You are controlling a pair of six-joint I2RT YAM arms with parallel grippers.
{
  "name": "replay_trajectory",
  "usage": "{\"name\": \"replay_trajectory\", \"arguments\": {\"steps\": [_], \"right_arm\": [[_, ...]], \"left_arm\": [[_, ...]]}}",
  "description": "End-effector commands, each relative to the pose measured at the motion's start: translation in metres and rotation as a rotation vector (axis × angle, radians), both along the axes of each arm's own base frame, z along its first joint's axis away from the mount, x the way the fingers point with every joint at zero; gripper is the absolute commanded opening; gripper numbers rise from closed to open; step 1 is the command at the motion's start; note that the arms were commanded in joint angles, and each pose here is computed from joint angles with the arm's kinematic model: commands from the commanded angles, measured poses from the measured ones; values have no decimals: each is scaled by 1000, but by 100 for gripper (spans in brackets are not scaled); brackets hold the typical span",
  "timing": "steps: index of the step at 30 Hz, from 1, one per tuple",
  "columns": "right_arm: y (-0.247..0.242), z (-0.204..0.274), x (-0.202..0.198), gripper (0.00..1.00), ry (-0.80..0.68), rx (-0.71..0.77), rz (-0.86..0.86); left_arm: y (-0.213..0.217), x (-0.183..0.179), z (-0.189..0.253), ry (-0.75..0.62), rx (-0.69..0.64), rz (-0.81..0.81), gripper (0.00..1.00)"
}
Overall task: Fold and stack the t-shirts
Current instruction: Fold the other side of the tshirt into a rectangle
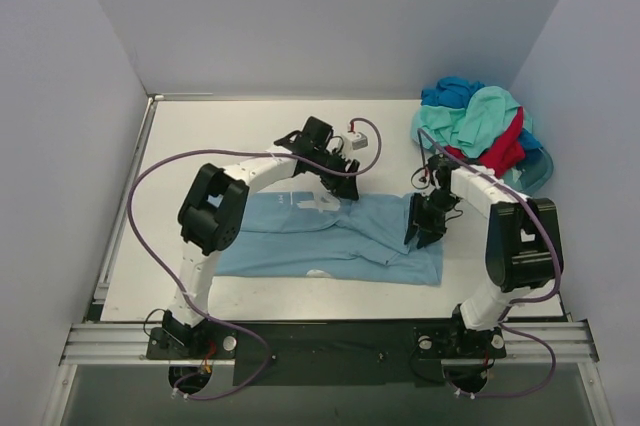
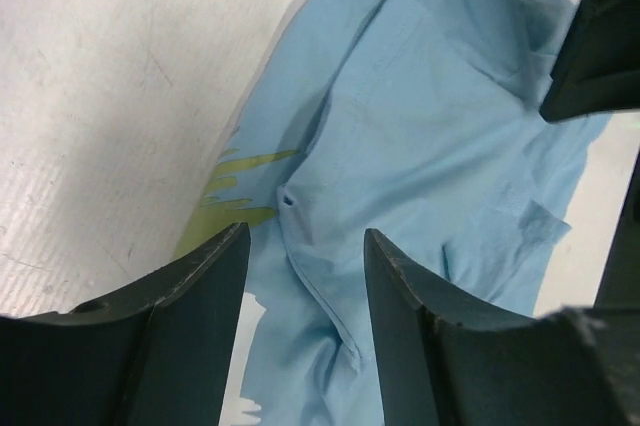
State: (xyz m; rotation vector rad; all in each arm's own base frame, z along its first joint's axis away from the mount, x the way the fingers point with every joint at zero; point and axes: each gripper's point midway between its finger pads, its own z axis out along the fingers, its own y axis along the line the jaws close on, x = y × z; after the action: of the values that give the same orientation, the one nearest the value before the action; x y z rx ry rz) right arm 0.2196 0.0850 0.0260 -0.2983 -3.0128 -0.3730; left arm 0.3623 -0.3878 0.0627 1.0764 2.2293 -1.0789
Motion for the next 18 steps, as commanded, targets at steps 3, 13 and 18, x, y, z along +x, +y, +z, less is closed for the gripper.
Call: {"name": "replay_trajectory", "arguments": {"steps": [3, 13, 18], "right_arm": [[-7, 45, 17, 35, -154, -83, 10], [26, 39, 69, 6, -255, -9, 21], [25, 19, 85, 0, -248, -31, 0]], "left_arm": [[14, -25, 81, -140, -69, -201, 57], [54, -46, 28, -194, 53, -258, 48], [36, -56, 13, -179, 51, -245, 57]]}}
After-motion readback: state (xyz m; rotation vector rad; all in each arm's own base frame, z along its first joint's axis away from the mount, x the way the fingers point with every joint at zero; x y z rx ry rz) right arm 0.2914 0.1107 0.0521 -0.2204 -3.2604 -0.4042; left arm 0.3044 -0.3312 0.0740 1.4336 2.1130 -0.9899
